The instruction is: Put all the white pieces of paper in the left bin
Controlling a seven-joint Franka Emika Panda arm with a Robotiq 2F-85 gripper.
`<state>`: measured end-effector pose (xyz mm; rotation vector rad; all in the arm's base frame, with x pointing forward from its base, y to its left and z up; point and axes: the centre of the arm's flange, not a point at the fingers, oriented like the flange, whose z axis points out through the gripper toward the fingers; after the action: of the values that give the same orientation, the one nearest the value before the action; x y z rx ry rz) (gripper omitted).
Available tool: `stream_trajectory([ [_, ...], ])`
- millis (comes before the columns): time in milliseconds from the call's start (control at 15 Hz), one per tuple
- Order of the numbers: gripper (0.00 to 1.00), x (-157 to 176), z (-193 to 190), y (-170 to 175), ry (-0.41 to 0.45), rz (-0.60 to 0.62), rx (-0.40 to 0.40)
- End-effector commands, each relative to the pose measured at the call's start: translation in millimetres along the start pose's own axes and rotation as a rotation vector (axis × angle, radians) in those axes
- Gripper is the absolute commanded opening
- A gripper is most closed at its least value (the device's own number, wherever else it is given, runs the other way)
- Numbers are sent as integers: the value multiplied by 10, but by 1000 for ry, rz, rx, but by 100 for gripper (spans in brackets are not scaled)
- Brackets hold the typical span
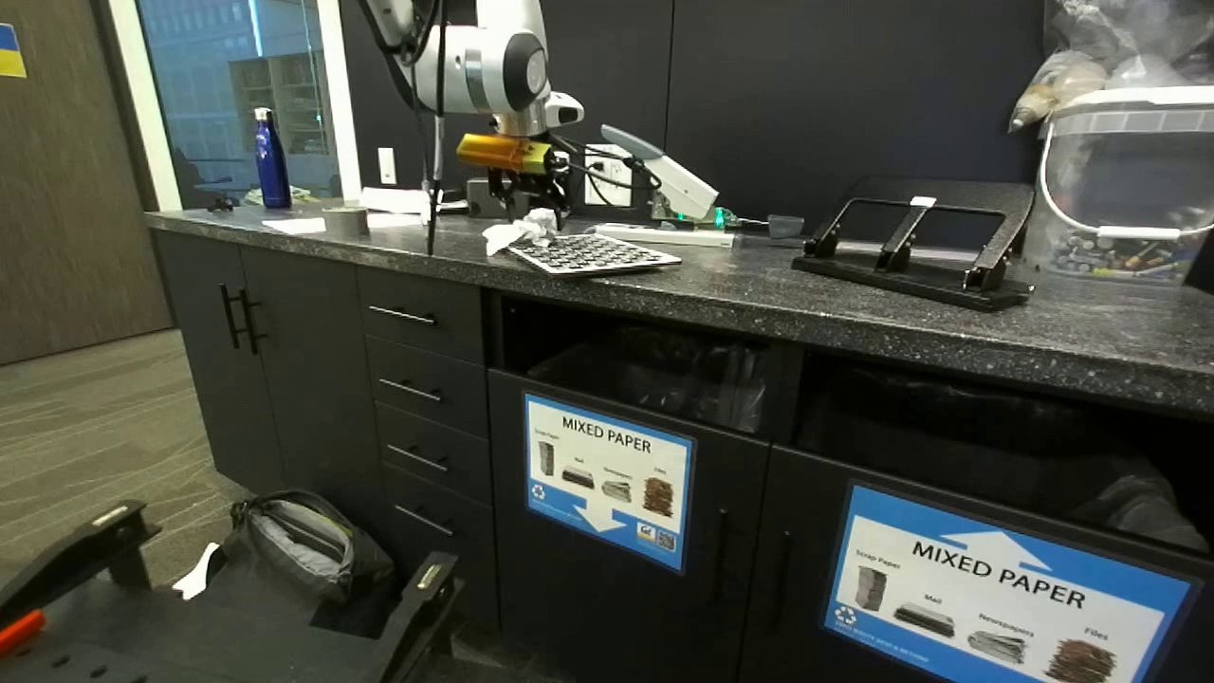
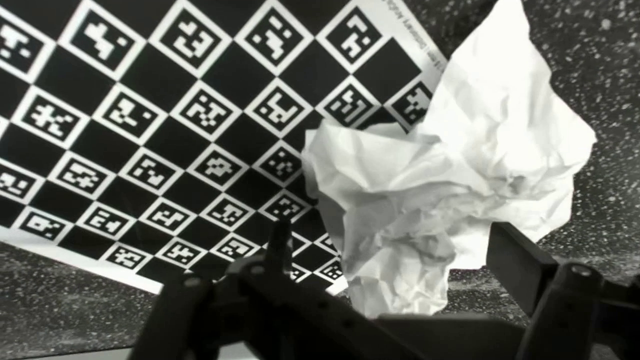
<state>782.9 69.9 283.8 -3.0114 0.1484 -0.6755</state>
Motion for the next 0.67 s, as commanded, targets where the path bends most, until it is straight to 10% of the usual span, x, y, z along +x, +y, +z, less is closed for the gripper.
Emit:
stream_trajectory([
  [0,74,186,189,-15,22,2,-30],
  [600,10,10,100,69,-60,-32,-110],
])
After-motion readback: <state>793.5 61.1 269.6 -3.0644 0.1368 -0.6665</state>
